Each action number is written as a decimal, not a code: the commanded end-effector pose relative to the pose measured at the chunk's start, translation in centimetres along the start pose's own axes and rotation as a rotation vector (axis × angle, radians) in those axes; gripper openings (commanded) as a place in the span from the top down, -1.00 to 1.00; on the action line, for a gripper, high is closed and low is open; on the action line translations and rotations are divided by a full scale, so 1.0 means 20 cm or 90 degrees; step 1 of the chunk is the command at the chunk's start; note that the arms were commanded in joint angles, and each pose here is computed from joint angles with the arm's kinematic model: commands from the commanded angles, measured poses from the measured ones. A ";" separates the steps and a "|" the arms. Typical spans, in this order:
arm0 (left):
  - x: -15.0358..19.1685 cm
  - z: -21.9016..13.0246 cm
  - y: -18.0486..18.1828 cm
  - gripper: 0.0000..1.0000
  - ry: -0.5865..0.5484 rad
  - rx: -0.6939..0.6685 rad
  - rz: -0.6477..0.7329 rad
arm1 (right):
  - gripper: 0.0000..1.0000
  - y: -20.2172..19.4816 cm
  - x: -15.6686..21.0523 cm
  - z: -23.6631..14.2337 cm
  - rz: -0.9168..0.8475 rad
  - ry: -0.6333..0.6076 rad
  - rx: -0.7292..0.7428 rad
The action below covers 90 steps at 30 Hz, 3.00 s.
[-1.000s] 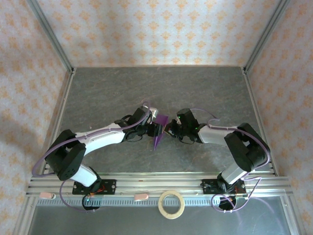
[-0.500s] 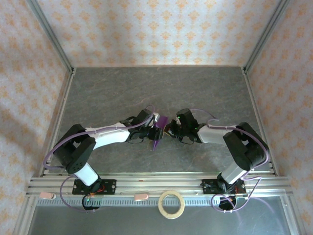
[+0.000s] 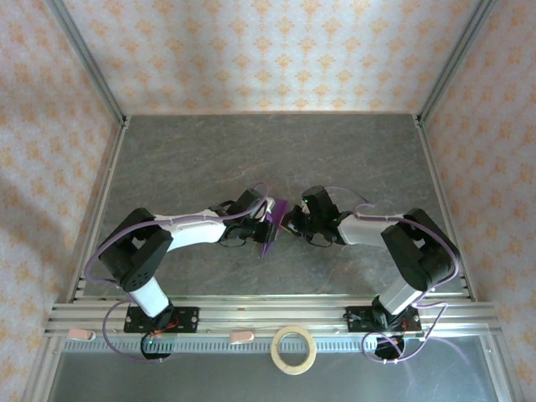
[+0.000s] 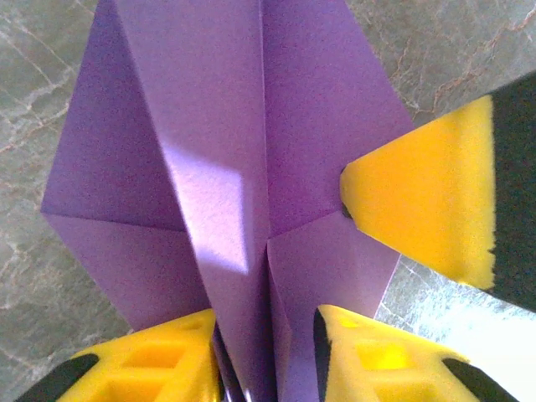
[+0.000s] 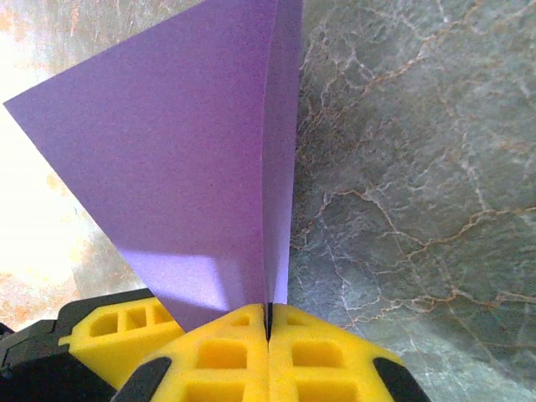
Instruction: Fold a paper plane with a square sheet of paper (pick it up from the middle)
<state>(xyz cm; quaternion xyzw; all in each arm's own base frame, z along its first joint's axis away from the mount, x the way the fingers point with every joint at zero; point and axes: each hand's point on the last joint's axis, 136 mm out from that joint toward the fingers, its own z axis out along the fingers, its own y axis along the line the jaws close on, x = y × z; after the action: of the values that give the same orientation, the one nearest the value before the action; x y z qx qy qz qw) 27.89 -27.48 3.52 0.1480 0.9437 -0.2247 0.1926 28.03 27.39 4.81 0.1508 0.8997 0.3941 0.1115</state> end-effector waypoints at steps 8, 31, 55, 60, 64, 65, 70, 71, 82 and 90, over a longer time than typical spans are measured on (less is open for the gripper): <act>0.04 0.04 -0.02 0.41 0.019 0.013 0.015 | 0.96 -0.02 0.02 0.01 -0.007 0.005 -0.001; -0.08 -0.07 0.22 0.85 -0.047 -0.206 -0.112 | 0.26 -0.18 -0.15 -0.25 0.020 -0.122 0.039; -0.03 -0.02 0.27 0.67 0.014 -0.255 -0.104 | 0.25 -0.19 -0.12 -0.20 0.022 -0.097 0.032; -0.04 -0.03 0.27 0.65 0.009 -0.254 -0.105 | 0.25 -0.19 -0.12 -0.20 0.023 -0.095 0.033; -0.04 -0.01 0.28 0.62 0.017 -0.259 -0.102 | 0.25 -0.19 -0.12 -0.20 0.023 -0.094 0.032; -0.03 -0.01 0.28 0.61 0.020 -0.261 -0.101 | 0.25 -0.19 -0.12 -0.20 0.024 -0.094 0.032; 0.01 0.02 0.31 0.53 0.035 -0.282 -0.096 | 0.25 -0.19 -0.12 -0.20 0.023 -0.094 0.032; 0.01 0.02 0.31 0.50 0.035 -0.287 -0.094 | 0.25 -0.19 -0.12 -0.20 0.022 -0.094 0.032; 0.09 0.02 0.36 0.20 0.034 -0.337 -0.124 | 0.24 -0.18 -0.14 -0.21 0.001 -0.098 0.045; 0.00 -0.05 0.26 0.09 -0.040 -0.306 -0.193 | 0.20 -0.14 -0.28 -0.34 -0.052 -0.190 0.087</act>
<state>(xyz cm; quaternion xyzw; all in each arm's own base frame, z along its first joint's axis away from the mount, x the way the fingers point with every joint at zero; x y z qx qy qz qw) 30.37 -23.72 1.98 -0.0178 0.9759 -0.0389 0.2138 28.74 20.42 5.15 0.1839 0.9071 0.3301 0.1856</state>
